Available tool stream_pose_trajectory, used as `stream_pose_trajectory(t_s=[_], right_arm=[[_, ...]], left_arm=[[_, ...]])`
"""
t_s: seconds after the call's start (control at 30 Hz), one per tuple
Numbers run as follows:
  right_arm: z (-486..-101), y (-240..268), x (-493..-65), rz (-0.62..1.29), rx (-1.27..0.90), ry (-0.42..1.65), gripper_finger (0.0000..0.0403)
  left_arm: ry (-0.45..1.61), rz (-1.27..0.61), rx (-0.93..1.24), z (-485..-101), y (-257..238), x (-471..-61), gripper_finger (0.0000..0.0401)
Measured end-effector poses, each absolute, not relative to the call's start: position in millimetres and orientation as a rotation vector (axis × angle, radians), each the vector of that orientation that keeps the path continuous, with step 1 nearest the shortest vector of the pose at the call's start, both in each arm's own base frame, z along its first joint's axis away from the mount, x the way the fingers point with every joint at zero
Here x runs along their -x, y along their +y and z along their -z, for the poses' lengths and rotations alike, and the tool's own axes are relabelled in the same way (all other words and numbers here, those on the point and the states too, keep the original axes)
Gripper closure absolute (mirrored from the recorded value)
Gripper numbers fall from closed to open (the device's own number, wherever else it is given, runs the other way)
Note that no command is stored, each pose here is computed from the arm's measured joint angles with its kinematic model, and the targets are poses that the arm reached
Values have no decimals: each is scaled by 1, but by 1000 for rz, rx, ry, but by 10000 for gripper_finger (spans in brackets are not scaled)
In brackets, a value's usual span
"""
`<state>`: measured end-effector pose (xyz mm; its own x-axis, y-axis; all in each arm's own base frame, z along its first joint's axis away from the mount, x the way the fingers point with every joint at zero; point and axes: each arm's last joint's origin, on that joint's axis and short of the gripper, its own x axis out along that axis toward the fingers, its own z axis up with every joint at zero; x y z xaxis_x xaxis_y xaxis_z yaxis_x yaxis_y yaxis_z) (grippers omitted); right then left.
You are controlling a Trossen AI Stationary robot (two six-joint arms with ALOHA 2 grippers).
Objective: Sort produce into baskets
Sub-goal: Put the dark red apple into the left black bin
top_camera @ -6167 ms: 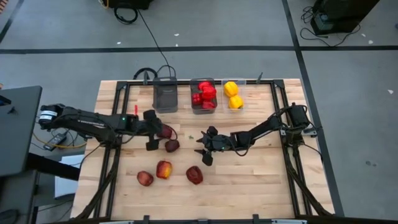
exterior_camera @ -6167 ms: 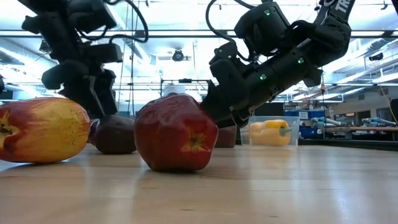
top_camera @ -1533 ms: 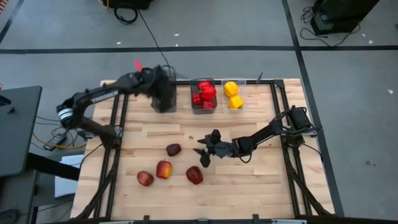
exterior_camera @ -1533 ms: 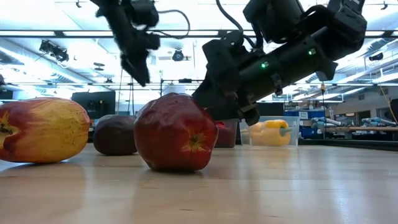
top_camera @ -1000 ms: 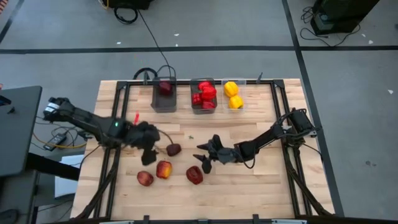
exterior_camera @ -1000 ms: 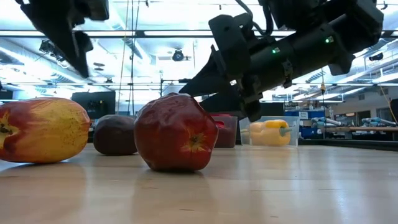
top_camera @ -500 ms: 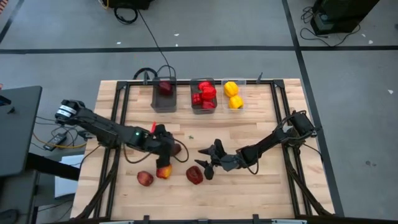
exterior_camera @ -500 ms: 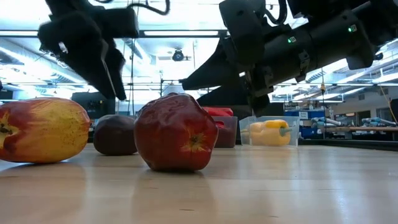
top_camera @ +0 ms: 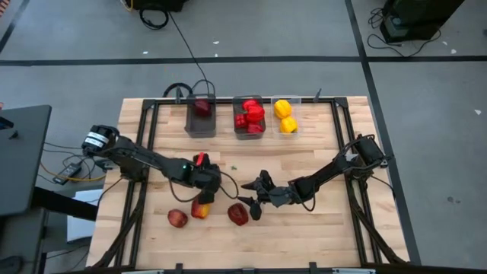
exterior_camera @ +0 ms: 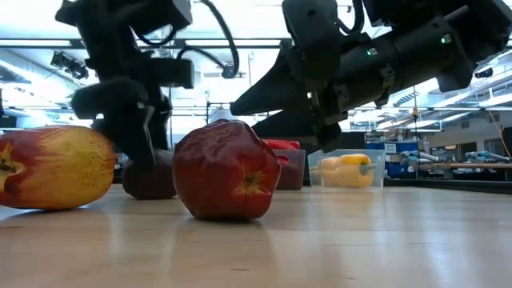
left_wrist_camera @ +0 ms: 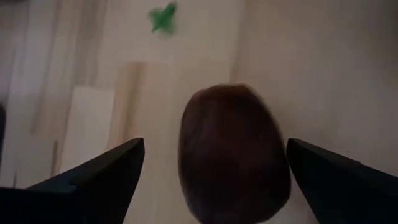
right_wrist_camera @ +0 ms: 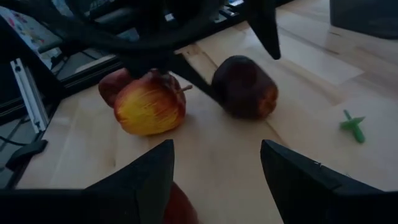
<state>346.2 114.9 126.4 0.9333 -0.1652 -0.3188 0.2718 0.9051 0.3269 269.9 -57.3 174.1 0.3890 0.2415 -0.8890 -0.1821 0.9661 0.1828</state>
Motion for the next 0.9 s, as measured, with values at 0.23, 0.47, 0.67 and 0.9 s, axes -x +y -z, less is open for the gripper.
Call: stream_pose_trajectory(t_s=[0.23, 0.47, 0.67, 0.9], right_arm=[[-127, 115, -346, 228, -380, 285, 153], [-127, 116, -346, 228, -407, 280, 153], [-127, 120, -345, 219, -405, 282, 153], [-127, 119, -345, 222, -404, 280, 153]], left_arm=[[1179, -289, 99, -171, -40, -271, 33], [1184, -295, 124, -171, -33, -272, 161], [1208, -326, 141, -181, -24, -262, 179], [1126, -377, 184, -209, 0, -247, 158]])
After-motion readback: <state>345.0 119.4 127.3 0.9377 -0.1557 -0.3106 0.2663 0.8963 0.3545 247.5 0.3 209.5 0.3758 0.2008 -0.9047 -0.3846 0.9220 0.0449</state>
